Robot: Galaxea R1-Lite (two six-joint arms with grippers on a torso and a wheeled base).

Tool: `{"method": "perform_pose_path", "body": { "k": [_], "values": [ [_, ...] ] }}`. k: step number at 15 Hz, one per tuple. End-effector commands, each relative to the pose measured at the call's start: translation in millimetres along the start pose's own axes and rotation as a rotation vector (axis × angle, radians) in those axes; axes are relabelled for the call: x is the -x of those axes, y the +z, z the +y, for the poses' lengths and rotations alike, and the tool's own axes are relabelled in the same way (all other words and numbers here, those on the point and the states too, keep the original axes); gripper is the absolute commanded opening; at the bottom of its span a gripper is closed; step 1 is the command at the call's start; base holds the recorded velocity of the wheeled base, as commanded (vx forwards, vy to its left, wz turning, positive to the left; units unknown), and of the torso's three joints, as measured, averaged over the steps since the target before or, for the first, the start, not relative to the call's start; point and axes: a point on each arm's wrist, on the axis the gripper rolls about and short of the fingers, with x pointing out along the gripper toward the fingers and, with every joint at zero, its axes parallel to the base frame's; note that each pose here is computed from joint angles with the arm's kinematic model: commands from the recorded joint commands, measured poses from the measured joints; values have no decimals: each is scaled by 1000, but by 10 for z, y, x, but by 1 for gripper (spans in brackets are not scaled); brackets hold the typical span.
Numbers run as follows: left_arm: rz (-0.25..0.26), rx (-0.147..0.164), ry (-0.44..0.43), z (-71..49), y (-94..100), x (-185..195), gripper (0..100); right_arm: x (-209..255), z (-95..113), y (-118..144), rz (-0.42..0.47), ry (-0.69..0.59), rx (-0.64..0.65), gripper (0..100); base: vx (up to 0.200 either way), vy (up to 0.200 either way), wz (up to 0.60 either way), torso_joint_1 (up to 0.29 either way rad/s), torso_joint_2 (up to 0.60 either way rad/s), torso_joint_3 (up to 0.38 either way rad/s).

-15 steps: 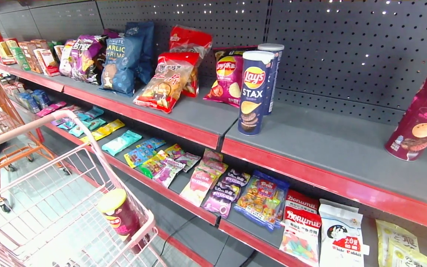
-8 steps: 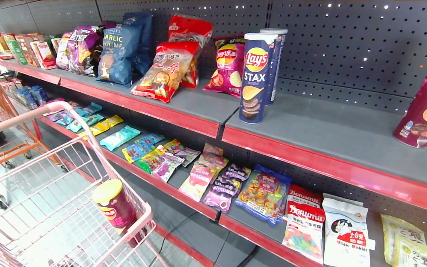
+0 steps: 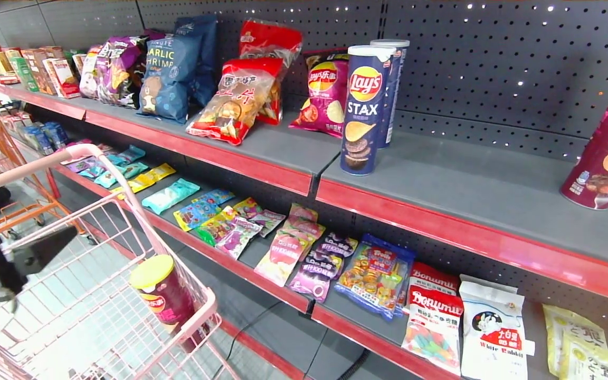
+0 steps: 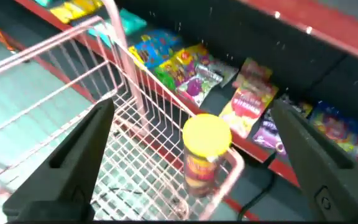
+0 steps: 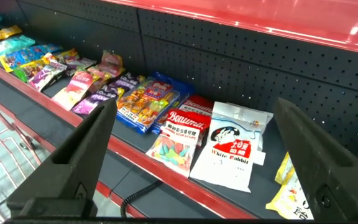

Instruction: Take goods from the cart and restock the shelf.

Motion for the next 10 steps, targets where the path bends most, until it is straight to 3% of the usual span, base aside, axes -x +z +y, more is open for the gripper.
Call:
{"method": "perform_pose_path", "body": {
  "k": [1,4,5,8,10],
  "values": [
    [250,-59,-33,71,-675,-801,100,0,0,0,1,1,1,100,0,0,0,0,0,0],
    [360,-133,-133,80,-902,-921,100,0,0,0,1,1,1,100,0,0,0,0,0,0],
    [391,-135,-133,88,-959,-962,100,0,0,0,1,1,1,100,0,0,0,0,0,0],
    [390,-142,-180,41,-1009,-1045,100,0,0,0,1,1,1,100,0,0,0,0,0,0],
    [426,-139,-188,46,-1095,-1114,100,0,0,0,1,1,1,100,0,0,0,0,0,0]
  ]
}}
